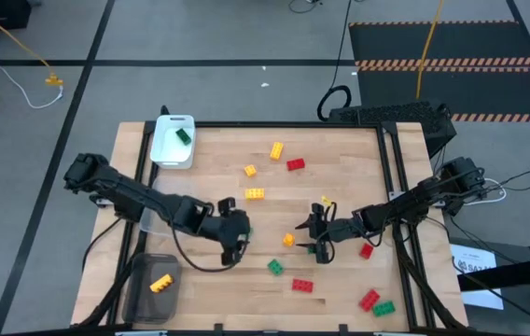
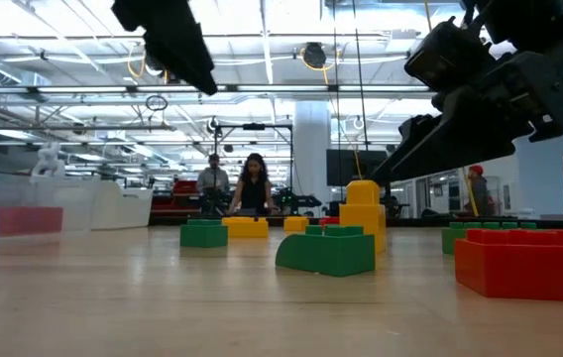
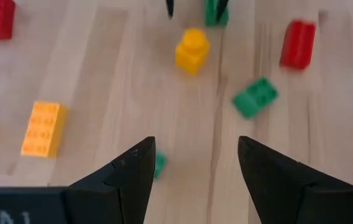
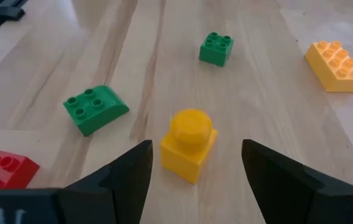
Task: Sort & place blocks by color
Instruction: Put the yellow game piece into the black bin
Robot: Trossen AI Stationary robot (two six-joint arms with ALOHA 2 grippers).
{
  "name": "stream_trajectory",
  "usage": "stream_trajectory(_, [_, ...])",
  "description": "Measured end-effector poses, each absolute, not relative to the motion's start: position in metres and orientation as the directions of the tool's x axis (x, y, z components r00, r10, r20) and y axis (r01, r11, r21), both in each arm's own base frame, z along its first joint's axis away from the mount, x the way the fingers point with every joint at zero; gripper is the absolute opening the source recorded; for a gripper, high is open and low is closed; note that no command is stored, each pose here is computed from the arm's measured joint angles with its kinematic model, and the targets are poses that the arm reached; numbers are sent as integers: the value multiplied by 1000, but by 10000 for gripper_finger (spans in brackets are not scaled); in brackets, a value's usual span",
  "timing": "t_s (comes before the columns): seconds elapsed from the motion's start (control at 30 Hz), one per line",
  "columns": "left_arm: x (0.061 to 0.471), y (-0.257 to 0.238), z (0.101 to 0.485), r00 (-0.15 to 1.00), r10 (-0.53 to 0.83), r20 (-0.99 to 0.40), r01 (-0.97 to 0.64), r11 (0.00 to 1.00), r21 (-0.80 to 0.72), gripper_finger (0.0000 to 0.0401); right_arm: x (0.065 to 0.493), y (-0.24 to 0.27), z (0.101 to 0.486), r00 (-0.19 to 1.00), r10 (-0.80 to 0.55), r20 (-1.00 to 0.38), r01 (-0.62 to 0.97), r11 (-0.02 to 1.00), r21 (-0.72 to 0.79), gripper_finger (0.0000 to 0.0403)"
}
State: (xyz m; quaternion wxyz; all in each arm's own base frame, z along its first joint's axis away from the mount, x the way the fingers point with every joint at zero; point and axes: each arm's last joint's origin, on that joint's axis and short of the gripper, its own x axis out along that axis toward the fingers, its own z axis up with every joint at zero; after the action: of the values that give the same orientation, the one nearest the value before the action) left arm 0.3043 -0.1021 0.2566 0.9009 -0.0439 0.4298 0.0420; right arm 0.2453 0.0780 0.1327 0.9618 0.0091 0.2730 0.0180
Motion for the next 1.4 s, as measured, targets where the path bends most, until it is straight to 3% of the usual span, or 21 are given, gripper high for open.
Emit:
stream_trajectory(0.2, [310,-106,262,702,74,-708,-143,989,-39,230,246,78,134,858,22,-513,-17,1000,15,240])
stream_trajectory(0.4, [319,-96,255,702,216,-679,-202,974,100,230,250,77,130,868,23,-496,-17,1000,16,240])
stream_trajectory(0.6, [334,-86,263,785,218,-580,-193,976,106,230,253,77,126,873,21,-488,-11,1000,25,240])
stream_trajectory(1.1, [336,-84,265,797,219,-562,-204,975,91,230,260,78,99,850,11,-526,19,998,51,240])
stream_trajectory(1.4, [336,-84,265,797,219,-563,-204,975,90,230,285,79,89,854,45,-519,-15,998,61,240])
